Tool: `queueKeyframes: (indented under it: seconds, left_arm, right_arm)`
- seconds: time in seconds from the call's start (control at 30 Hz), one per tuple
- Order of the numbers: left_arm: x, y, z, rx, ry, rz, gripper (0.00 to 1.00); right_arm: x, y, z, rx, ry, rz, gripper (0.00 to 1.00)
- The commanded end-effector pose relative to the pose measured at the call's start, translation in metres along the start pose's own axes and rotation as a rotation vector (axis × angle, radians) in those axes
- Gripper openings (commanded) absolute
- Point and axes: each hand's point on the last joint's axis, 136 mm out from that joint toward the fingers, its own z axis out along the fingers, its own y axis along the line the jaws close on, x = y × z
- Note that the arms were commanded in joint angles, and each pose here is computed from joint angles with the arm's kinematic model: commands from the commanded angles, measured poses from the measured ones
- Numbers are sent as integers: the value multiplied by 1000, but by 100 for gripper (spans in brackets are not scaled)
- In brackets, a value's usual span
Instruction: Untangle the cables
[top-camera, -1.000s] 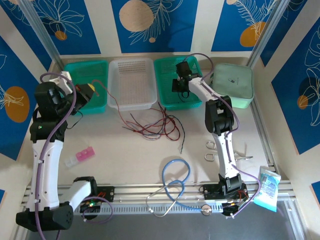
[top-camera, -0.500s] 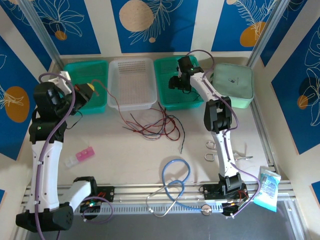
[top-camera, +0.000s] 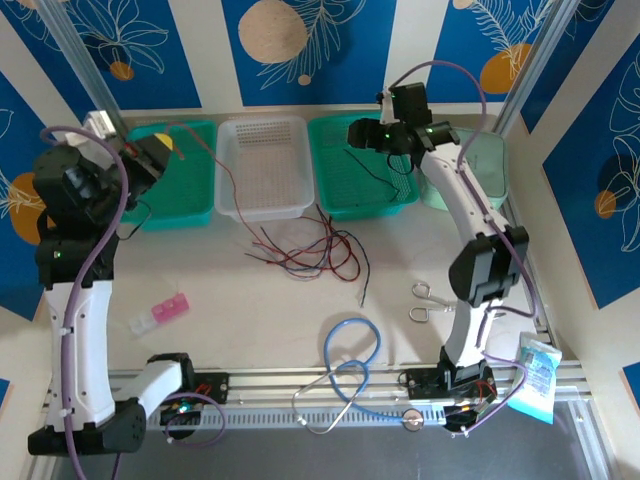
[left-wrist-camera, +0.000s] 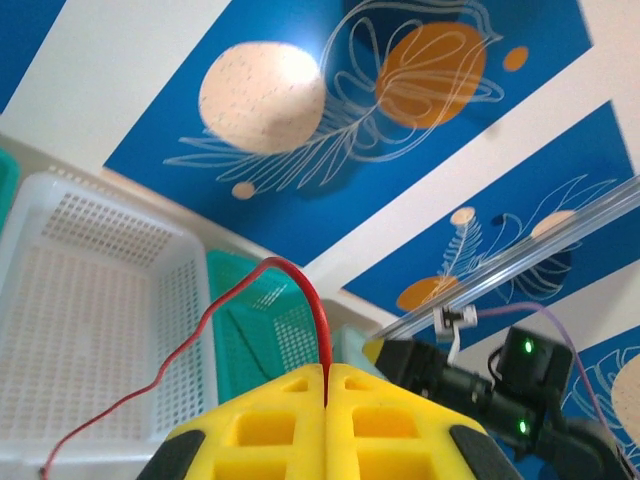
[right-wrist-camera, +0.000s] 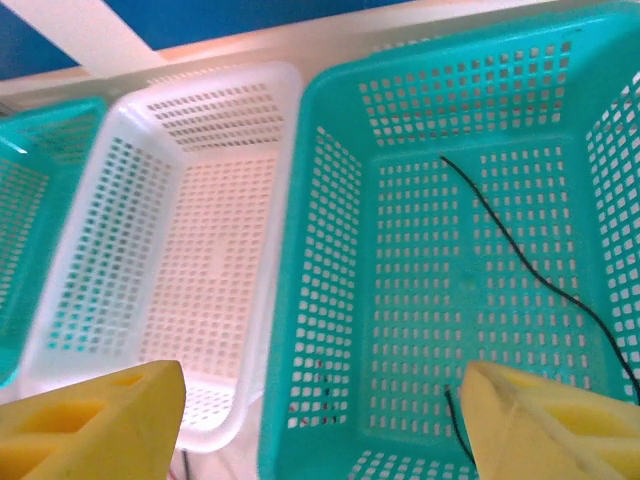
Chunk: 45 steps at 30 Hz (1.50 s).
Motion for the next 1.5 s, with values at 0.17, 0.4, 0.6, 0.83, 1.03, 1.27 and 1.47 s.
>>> queueKeyframes:
  seconds: [0.17, 0.4, 0.6, 0.83, 1.03, 1.27, 1.47]
  left_arm:
    - [-77, -42, 7, 50, -201, 85, 0]
    - [-133, -57, 21, 20, -349, 168, 0]
    - [-166, -61, 25, -38, -444, 241, 0]
    - [-192, -62, 27, -103, -538, 367, 0]
    - [-201, -39, 44, -215, -537, 467, 0]
    - [-203, 14, 65, -338, -480, 494, 0]
    - [-173, 74, 78, -390, -393, 457, 0]
  right_arm:
    - [31, 10, -22, -91, 2, 25, 76]
    - [41, 18, -38, -150, 22, -9, 79]
    - [58, 13, -42, -154, 10, 31, 82]
    - [67, 5, -53, -145, 10, 83, 83]
    - [74, 7, -72, -137, -11, 61, 83]
    - [86, -5, -89, -104, -5, 45, 83]
    - [94, -6, -101, -103, -2, 46, 83]
